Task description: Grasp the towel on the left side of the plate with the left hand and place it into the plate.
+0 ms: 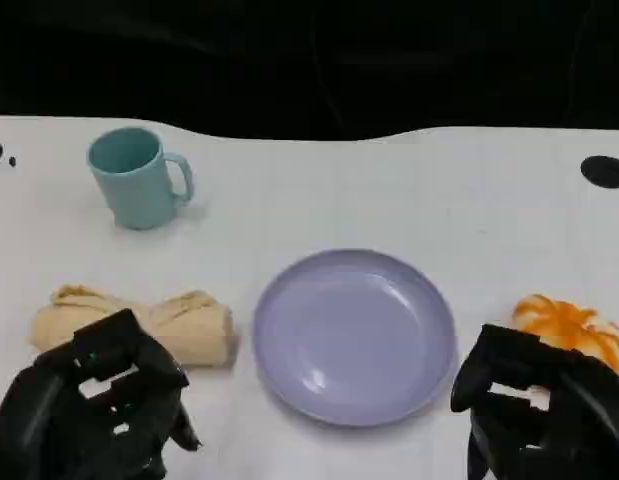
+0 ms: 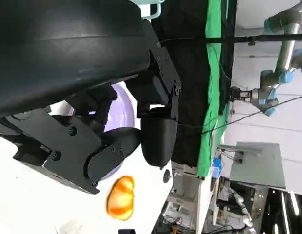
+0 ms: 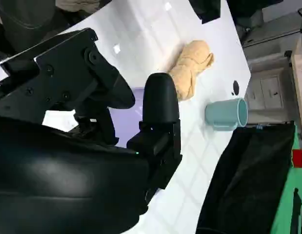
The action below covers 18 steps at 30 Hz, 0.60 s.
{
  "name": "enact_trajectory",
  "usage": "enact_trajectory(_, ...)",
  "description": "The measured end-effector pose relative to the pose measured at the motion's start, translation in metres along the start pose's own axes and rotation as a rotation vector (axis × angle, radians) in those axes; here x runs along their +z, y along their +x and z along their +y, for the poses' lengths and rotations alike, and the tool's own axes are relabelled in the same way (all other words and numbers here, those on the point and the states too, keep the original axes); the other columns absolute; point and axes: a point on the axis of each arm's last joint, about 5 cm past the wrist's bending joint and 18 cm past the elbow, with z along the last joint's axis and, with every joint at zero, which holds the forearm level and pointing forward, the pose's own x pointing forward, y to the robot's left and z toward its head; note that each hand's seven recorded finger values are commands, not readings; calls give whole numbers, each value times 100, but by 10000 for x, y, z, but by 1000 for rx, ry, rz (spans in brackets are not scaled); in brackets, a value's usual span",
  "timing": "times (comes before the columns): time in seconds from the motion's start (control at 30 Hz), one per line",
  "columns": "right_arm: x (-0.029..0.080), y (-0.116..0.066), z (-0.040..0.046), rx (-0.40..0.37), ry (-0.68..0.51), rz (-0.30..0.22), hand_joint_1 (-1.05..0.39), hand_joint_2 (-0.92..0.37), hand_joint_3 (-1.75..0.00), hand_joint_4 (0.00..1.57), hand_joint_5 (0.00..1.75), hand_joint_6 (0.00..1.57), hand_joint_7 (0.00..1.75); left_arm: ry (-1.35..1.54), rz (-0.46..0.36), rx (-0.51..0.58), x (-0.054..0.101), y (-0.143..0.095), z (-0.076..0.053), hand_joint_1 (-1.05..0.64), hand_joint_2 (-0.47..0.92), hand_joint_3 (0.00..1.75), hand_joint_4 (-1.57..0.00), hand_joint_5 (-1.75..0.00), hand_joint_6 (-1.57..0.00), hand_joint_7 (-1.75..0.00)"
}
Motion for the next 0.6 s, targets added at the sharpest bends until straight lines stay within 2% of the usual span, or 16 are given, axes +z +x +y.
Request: enact_trajectory(0.6,1,0,-1,8,-1,-1,-6,-50,-134,73,175,62,160,4,0,2,2,2,0,-10,57,105,-90,-160,-86,-140)
